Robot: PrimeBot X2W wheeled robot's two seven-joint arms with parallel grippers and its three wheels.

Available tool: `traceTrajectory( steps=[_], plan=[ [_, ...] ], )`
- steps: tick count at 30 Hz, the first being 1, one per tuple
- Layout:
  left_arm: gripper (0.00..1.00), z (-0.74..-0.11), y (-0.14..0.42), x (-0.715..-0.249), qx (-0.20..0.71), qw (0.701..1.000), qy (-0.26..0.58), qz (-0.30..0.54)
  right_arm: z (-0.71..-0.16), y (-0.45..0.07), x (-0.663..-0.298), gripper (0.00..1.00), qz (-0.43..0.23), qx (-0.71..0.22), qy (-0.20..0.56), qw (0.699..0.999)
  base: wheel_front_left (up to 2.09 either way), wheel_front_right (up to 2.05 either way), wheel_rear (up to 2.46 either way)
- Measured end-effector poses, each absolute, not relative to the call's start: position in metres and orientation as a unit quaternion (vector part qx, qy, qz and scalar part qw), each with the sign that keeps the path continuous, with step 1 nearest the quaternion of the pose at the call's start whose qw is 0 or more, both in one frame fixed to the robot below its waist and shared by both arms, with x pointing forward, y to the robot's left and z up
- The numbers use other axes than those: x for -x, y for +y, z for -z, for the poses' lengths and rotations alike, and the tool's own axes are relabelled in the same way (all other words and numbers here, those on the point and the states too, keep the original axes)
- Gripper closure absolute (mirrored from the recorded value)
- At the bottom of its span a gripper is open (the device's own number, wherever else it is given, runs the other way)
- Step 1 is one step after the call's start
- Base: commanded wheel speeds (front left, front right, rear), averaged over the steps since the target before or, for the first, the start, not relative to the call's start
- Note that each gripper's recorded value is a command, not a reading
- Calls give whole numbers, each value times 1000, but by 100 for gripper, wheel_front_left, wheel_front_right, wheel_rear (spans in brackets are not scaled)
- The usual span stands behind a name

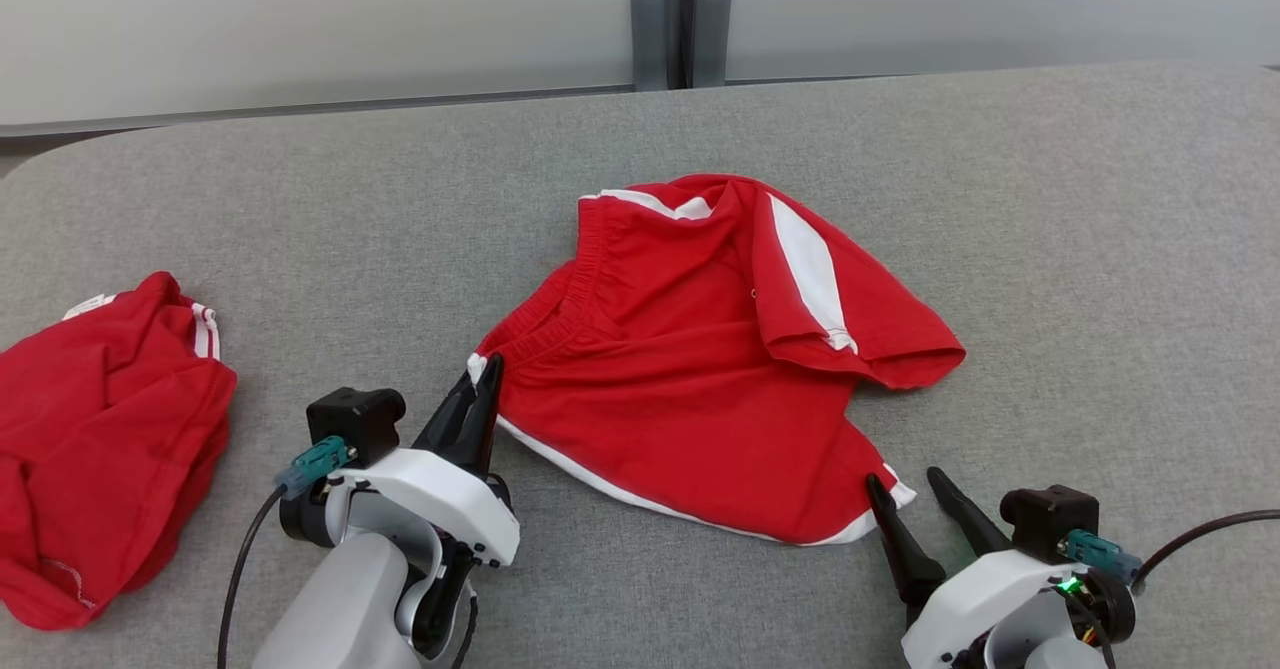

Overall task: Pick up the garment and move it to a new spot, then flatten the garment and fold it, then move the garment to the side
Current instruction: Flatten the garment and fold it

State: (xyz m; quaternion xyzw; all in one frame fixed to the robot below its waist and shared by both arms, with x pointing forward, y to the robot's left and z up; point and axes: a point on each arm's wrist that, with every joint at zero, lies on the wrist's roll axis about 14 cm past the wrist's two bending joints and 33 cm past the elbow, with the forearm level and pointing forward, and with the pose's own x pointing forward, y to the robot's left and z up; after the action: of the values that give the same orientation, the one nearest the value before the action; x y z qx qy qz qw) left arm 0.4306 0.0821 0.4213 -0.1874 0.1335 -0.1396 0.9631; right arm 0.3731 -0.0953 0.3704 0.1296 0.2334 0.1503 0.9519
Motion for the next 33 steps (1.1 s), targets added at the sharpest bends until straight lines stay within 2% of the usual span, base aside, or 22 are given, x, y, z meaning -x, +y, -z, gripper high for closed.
traceTrajectory(
  steps=[5,6,7,8,14,19,27,33],
  plan=[
    [100,-425,83,-429,189,964,128,136,-367,-93,-371,0,-159,-126,246,948,0,0,0],
    [100,-425,84,-428,189,964,128,135,-366,-90,-369,10,-165,-125,251,946,0,0,0],
    [100,-425,84,-428,189,964,128,135,-366,-90,-369,62,-165,-125,251,946,0,0,0],
    [100,-425,85,-427,190,964,128,134,-365,-88,-368,99,-170,-124,257,943,0,0,0],
    [100,-427,88,-427,190,965,123,129,-364,-79,-363,100,-185,-137,272,934,0,0,0],
    [100,-434,91,-428,192,967,113,124,-382,-90,-376,100,-169,-164,237,942,0,0,0],
    [100,-476,93,-438,290,949,59,107,-464,-107,-417,100,-160,-213,103,958,0,0,0],
    [100,-544,76,-446,332,930,1,158,-550,-121,-437,100,-165,-233,-18,958,0,0,0]
  ],
)
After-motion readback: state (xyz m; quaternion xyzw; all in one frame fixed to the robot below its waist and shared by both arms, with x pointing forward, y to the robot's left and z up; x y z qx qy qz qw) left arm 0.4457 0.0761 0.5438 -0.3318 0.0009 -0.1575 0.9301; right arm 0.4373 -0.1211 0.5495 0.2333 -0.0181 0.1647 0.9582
